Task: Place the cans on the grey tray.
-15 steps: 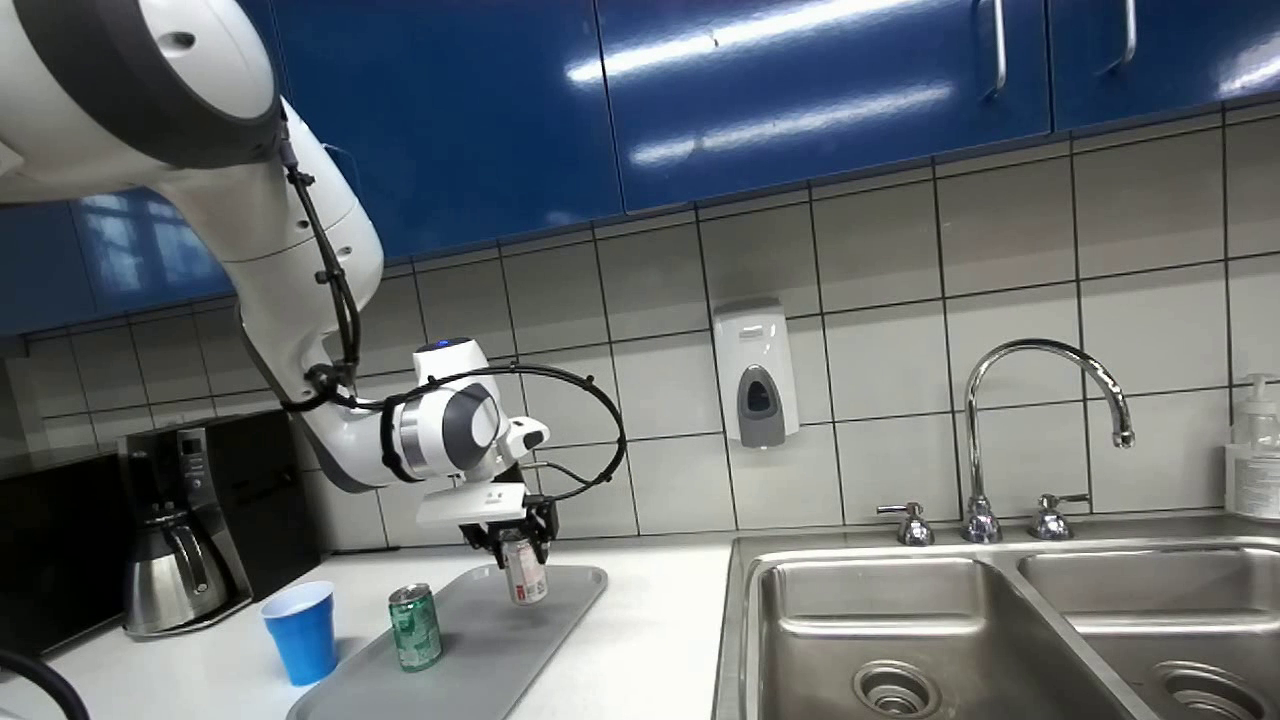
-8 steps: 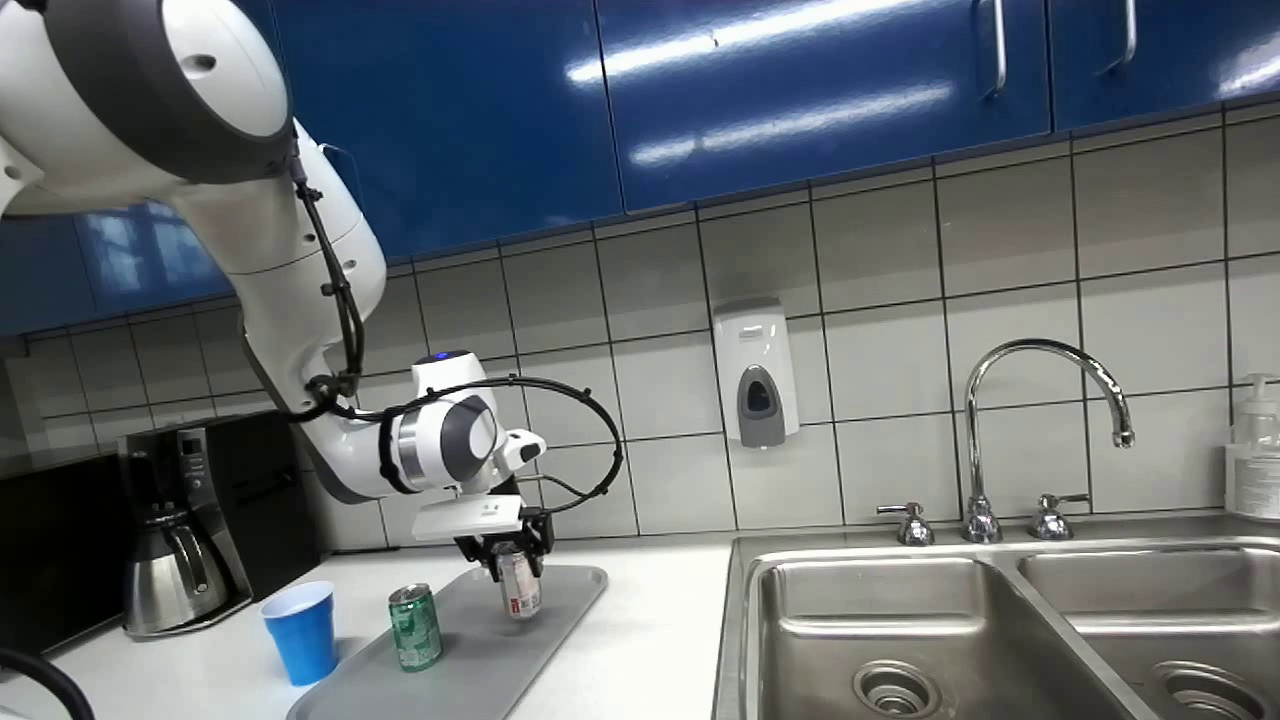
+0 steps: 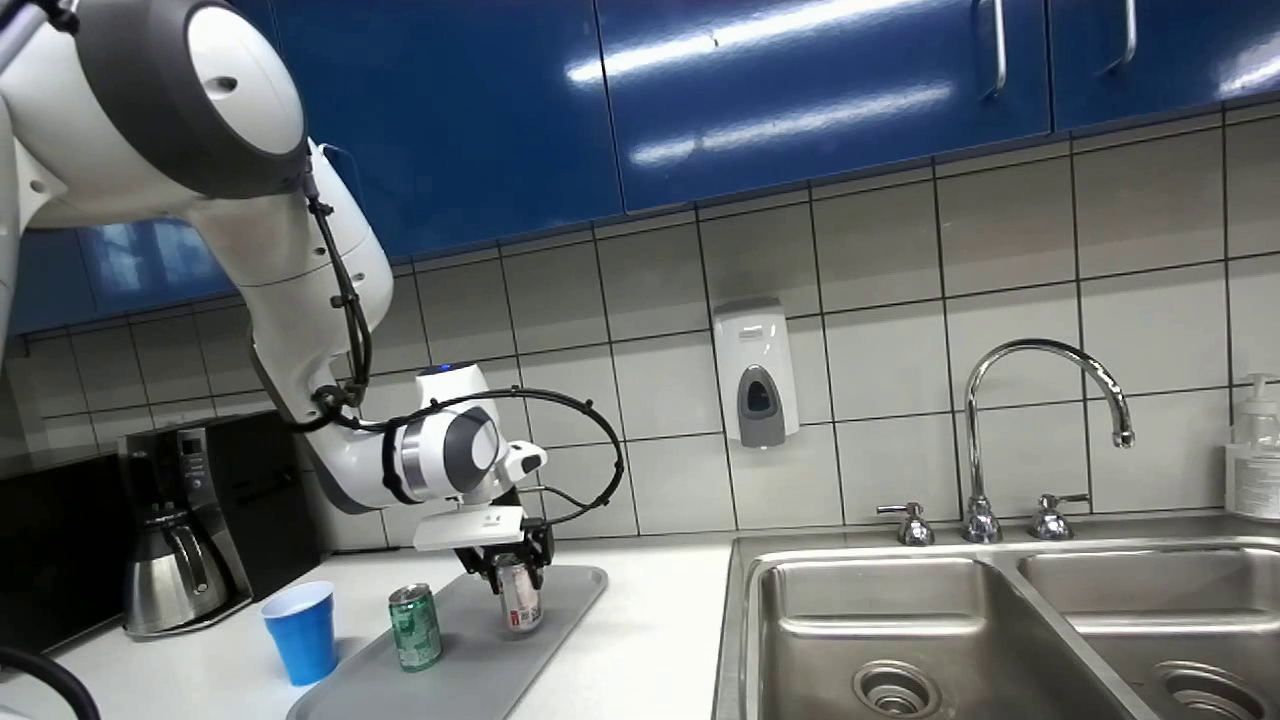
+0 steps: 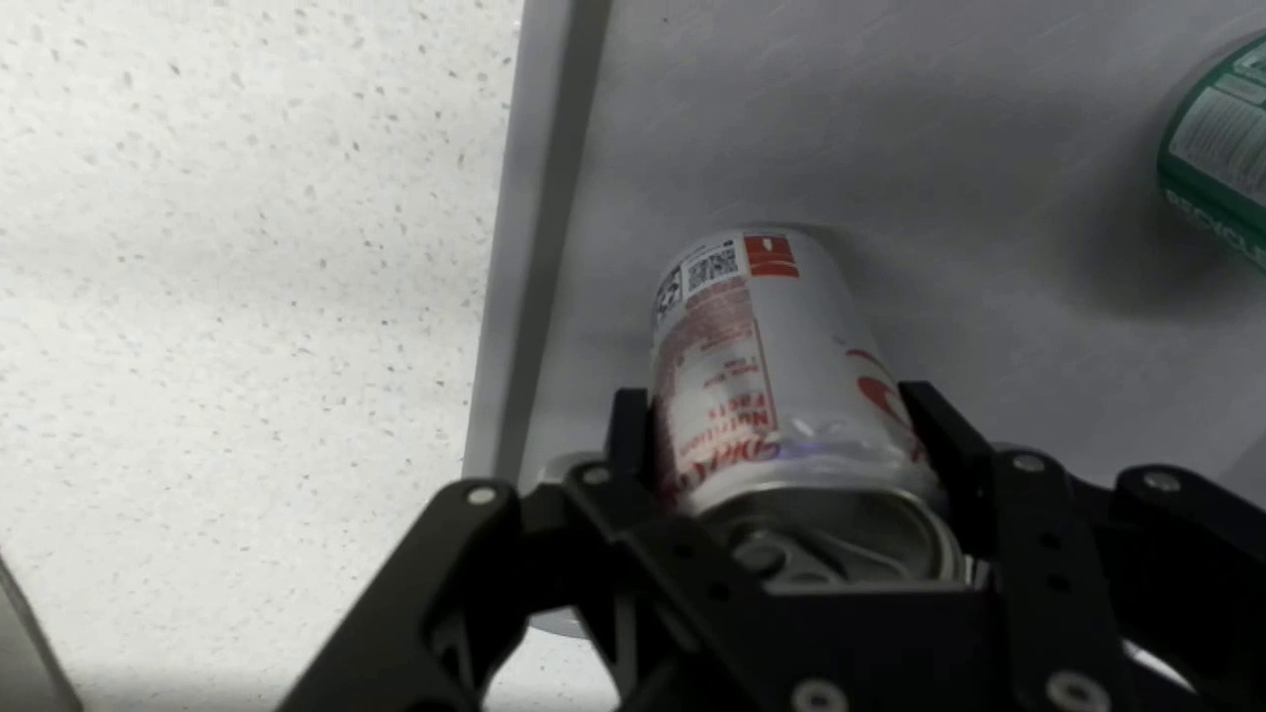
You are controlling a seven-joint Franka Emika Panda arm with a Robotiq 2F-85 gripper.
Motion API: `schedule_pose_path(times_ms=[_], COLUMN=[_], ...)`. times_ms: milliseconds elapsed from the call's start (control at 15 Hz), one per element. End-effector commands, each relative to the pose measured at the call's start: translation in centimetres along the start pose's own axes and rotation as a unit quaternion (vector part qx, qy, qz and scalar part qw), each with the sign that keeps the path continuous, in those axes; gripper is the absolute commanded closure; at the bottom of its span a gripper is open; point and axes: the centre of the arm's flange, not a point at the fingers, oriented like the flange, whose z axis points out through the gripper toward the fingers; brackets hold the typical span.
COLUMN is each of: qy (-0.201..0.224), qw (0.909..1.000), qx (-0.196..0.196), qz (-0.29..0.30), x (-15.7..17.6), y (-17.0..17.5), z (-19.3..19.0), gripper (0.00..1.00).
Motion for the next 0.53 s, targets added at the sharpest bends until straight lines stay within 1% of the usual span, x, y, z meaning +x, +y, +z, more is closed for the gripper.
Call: schedule_pose_path(times_ms=[0,267,333,400,467], qy=[0.002,0.0,-0.002,-0.002,-0.001], qw=[0.9999,0.9999,0.9999,0.9999,0.9999], qx=[0.0,0.0,0.0,-0.001,-0.002], qz=[-0.012,-0.014,-0.016,-0.017,-0.016], x=[0.75,0.61,0.57,0.53,0.52], y=[-0.06,-0.05,-0.05,-0.04,0.0], z=[-0.08,0.05,0.03,0.0,-0.15], gripper=[0.62,0.62,0.12,0.11,0.04])
